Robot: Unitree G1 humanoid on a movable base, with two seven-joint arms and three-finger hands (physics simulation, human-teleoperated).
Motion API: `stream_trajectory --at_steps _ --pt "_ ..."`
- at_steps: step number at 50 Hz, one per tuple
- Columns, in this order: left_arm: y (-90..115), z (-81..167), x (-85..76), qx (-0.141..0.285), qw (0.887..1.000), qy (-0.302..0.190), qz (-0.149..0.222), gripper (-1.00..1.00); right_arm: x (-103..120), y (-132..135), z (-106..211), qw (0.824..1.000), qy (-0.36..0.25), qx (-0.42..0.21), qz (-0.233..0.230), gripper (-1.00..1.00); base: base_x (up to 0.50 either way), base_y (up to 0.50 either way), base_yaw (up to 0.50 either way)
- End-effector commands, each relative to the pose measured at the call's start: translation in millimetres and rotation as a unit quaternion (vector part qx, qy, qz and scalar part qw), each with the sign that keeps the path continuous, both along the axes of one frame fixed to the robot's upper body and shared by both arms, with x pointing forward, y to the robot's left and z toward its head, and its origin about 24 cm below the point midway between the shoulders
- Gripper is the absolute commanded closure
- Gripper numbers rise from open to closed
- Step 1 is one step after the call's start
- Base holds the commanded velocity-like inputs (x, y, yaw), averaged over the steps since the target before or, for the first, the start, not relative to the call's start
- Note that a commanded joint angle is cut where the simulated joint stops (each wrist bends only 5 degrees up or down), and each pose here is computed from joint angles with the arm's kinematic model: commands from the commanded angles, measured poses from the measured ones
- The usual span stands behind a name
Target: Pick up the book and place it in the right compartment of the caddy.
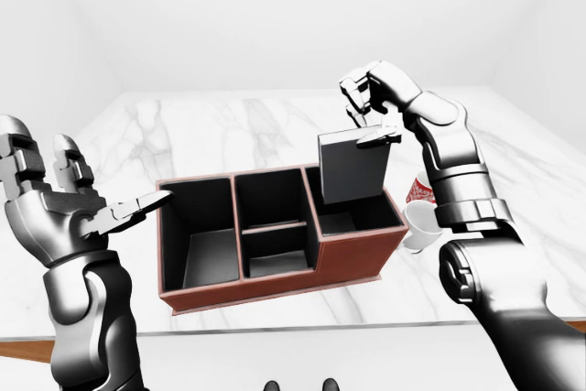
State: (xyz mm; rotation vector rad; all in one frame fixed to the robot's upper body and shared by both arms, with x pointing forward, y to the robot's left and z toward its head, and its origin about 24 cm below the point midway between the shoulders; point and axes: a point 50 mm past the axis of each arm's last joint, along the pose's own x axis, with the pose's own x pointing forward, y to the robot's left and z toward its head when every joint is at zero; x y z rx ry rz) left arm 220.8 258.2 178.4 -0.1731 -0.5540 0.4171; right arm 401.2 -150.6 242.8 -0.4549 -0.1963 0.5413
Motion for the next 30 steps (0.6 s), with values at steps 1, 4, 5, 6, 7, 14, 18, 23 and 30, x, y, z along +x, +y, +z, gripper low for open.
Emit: stream_trajectory --at_steps 1,4,5,6,7,14,18,23,30 --pt "0.4 0.5 -0.2 0.000 1.000 -0.001 0.000 -1.00 1.6 -2.0 2.2 1.000 0.000 0.013 -0.007 1.00 0.00 0.00 0.00" --pt "0.1 0.4 -0.1 0.000 1.000 -0.001 0.000 -1.00 1.8 -2.2 -0.6 1.000 0.004 0.013 -0.008 1.00 0.00 0.00 0.00" --pt "0.0 0.2 0.0 0.000 1.000 -0.001 0.000 -1.00 1.8 -2.1 0.6 1.000 0.002 0.013 -0.008 1.00 0.00 0.00 0.00" --pt "0.2 0.3 -0.1 0.000 1.000 -0.001 0.000 -1.00 1.8 -2.0 0.3 1.000 0.003 0.013 -0.008 1.00 0.00 0.00 0.00" --pt "0.2 0.5 -0.1 0.000 1.000 -0.001 0.000 -1.00 1.9 -2.1 0.1 1.000 0.003 0.014 -0.008 1.00 0.00 0.00 0.00" --pt "0.3 -0.1 0.6 -0.001 1.000 0.000 0.000 -1.00 3.7 -4.4 -8.8 1.000 0.020 0.020 -0.014 1.00 0.00 0.00 0.00" --pt "-0.3 -0.3 0.6 0.000 1.000 0.001 -0.001 -1.00 3.8 -5.4 -12.3 0.999 0.025 0.023 -0.016 1.00 0.00 0.00 0.00" --pt "-0.1 -0.3 0.7 0.000 1.000 0.001 0.000 -1.00 3.8 -6.6 -17.9 0.999 0.033 0.026 -0.018 1.00 0.00 0.00 0.00" --pt "0.0 -0.5 0.3 -0.001 1.000 0.001 0.000 -1.00 3.4 -8.8 -26.3 0.998 0.043 0.030 -0.022 1.00 0.00 0.00 0.00"
